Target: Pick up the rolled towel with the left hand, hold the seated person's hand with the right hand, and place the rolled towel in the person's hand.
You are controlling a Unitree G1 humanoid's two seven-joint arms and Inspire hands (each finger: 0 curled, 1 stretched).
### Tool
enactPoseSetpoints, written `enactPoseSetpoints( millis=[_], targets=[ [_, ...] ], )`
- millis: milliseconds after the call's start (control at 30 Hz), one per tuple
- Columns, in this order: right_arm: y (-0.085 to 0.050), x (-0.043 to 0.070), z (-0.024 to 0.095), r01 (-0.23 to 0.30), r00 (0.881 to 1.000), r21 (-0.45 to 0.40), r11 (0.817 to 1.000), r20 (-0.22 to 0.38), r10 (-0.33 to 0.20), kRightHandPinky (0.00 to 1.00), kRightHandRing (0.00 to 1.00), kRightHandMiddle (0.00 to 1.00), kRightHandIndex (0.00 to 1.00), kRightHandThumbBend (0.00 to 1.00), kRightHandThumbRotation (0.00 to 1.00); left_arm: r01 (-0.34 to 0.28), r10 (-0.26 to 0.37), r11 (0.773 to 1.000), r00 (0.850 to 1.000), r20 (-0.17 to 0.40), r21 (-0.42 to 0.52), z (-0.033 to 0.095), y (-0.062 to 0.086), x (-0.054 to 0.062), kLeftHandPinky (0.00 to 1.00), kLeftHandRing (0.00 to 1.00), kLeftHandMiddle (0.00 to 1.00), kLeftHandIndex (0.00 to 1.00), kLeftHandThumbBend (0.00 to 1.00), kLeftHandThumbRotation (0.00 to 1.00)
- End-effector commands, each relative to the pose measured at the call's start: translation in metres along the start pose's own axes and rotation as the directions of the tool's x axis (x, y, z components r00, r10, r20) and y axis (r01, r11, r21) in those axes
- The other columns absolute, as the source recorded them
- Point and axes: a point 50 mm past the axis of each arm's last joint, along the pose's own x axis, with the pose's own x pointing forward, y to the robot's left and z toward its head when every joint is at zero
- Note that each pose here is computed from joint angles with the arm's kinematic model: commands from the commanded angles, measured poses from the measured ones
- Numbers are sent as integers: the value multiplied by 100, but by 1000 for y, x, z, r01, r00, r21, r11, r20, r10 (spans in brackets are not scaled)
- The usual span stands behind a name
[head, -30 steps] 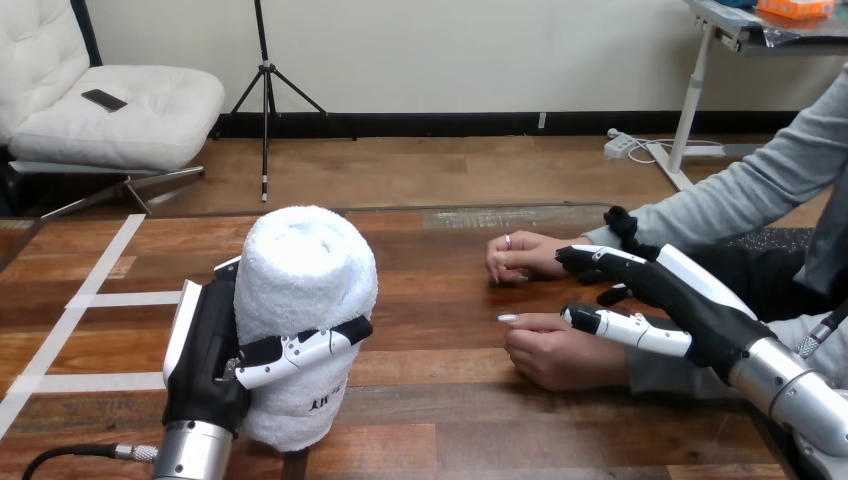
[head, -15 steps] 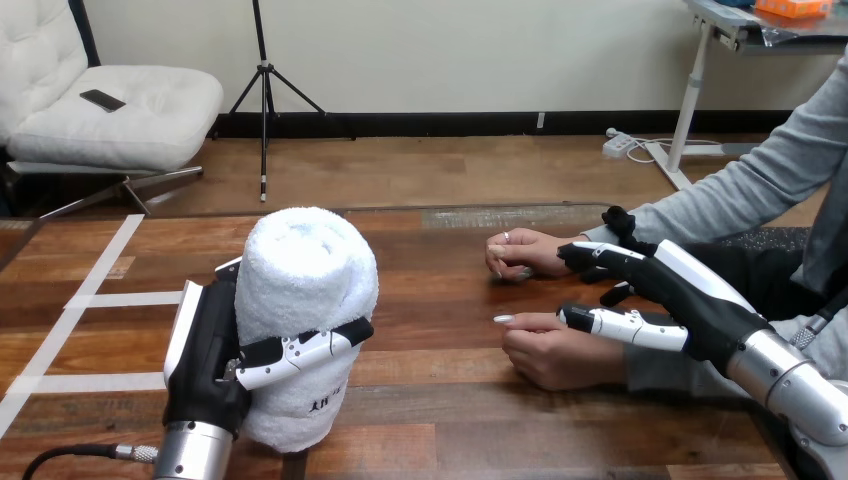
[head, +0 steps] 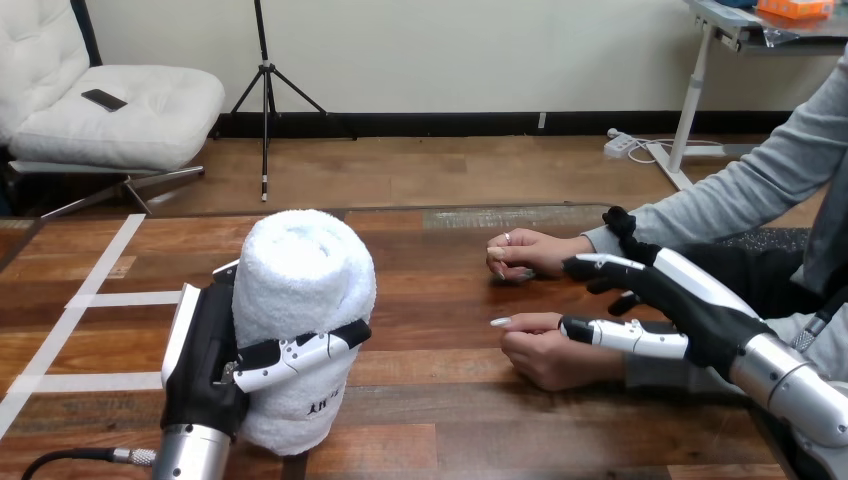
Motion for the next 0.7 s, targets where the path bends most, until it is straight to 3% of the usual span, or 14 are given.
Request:
enactPoseSetpoints(
  millis=[0,667],
  targets=[
    [-31,10,15,73,996,-66,995,53,-70,75,86,89,88,81,79,-18,18,1000,990,142,5,25,6,17,25,30,36,39,58,0],
    [-36,13,9,26,1000,-95,995,-7,-26,78,88,90,89,85,74,-13,15,1000,991,131,-16,24,7,16,25,30,36,39,58,0]
  ],
)
